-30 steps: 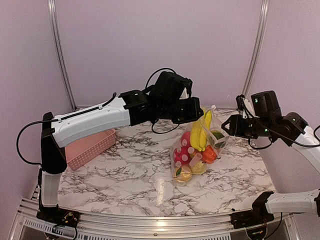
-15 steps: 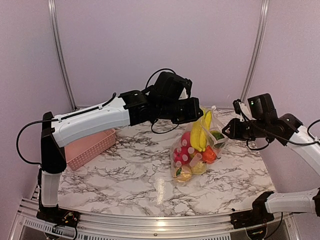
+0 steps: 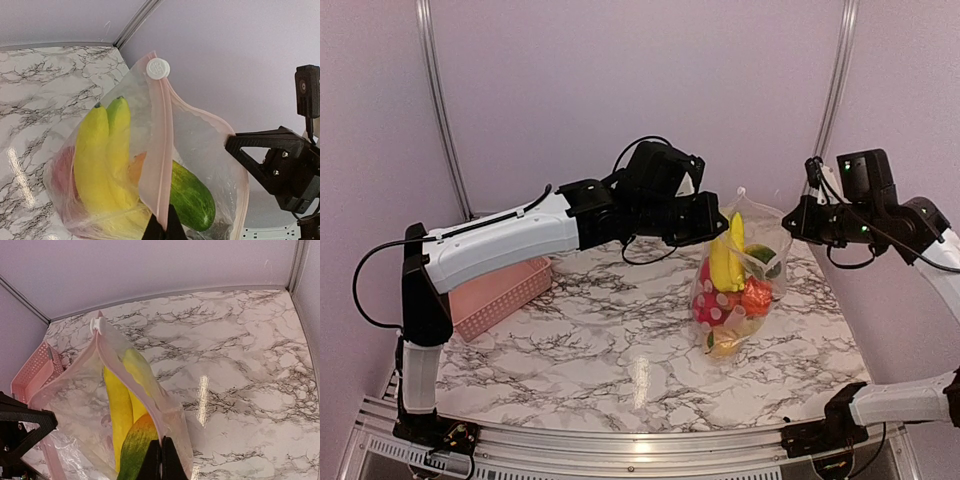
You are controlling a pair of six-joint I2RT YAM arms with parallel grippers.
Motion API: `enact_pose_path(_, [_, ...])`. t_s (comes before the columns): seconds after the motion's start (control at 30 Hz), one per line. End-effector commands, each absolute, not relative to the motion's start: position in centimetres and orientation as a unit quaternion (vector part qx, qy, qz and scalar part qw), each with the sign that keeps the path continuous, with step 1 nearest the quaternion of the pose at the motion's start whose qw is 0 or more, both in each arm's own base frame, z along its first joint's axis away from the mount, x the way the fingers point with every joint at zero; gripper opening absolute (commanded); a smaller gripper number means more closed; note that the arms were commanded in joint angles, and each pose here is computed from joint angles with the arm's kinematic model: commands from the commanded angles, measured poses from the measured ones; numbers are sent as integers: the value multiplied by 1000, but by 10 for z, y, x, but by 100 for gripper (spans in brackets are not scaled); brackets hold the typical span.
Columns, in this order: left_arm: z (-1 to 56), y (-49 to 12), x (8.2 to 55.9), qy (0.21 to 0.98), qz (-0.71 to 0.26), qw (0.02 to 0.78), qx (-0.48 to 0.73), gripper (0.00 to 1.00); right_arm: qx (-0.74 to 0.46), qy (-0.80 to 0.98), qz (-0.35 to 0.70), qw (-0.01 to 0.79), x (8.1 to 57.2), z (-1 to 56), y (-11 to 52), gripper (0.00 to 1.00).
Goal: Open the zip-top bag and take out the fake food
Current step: Open the zipper of the food storage bag at the center of the board.
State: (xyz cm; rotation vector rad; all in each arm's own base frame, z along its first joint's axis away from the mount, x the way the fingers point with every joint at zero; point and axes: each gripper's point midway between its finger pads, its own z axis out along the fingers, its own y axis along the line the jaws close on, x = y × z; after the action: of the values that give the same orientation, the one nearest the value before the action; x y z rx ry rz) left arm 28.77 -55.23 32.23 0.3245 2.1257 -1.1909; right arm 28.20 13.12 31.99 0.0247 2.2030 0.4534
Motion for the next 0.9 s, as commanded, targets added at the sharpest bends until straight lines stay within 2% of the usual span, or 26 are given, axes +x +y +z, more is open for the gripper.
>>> enact_pose_path(0.0, [370,-550,281,780,-507,344,126,0,18,857,176,485,291,375,123,0])
enact_pose_path(0.13, [351,-552,282,787,-511,324,122,0,1,853,195,484,295,385,136,0])
enact_pose_path(0.27, [304,-553,284,801,-517,280,113,0,-14,866,197,459,298,357,153,0])
enact_pose_path(0.47, [256,-545,280,818,-499,265,110,1,-13,877,204,434,298,322,170,0])
enact_pose_path(0.67, [254,-510,276,832,-457,295,112,15,-27,879,218,422,294,316,194,0])
enact_pose_path(0.87, [276,-476,274,839,-393,353,128,31,-38,876,235,419,289,320,211,0])
